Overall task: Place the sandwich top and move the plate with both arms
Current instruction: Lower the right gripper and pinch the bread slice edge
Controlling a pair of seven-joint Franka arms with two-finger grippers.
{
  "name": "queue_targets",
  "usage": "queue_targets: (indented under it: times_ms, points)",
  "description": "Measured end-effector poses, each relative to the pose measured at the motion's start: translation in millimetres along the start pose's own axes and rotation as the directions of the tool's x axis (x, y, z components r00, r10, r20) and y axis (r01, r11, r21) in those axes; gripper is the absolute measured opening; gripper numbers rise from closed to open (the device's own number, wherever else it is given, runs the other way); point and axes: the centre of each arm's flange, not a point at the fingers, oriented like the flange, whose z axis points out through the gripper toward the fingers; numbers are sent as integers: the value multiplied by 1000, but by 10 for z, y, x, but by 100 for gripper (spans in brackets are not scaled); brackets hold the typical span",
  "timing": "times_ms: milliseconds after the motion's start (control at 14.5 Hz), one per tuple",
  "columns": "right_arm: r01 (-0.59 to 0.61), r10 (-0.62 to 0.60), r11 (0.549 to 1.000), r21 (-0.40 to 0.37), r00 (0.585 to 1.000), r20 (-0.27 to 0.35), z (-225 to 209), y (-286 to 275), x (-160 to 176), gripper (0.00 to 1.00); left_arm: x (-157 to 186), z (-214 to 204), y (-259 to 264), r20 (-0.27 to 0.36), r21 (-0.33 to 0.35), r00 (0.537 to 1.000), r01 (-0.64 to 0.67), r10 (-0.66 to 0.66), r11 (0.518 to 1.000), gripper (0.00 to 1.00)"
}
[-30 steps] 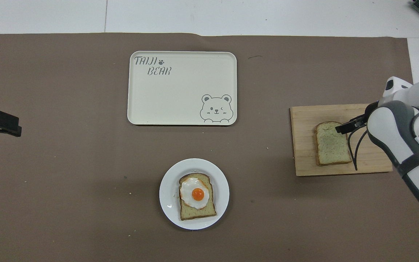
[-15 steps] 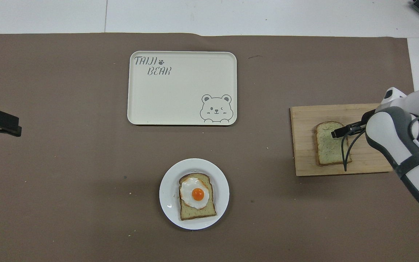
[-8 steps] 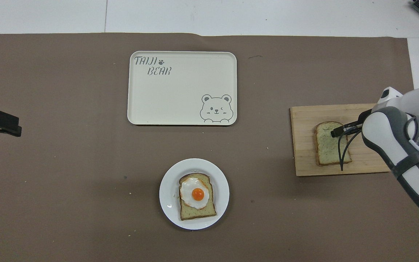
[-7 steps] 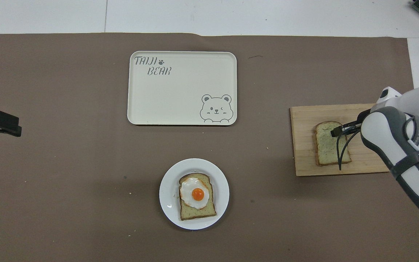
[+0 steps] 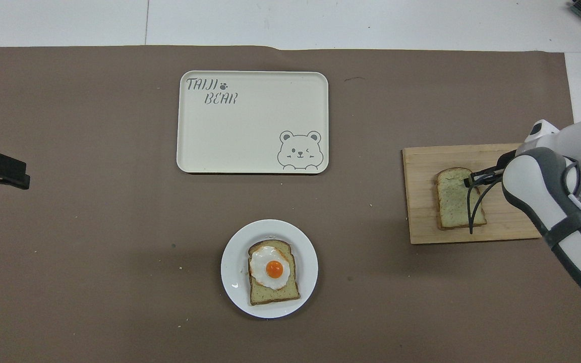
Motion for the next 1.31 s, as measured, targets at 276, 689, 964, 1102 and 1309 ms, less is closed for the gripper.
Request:
queue_targets:
  times_ms: [276,689,964,1102,1309]
  points:
    - [0,0,1000,0,1000,0,-2,0,0,7,0,0,0,0,0,1000,0,0,1000,100]
    - [-1,1,1000,0,1000,-1,-4,1,0,7,0,0,0,0,0,1000,0,0,1000,100]
    - [-14,14,1000,4,1000,6,-26,-10,6,7,0,0,0,0,0,1000,0,0,1000,100]
    - [-30,30,999,15,999,21,-80,-48,22,7,0,0,0,0,0,1000,0,0,1000,100]
    - [-23,22,999,32,999,38,-256,-107,57,7,0,0,0,0,0,1000,0,0,1000,100]
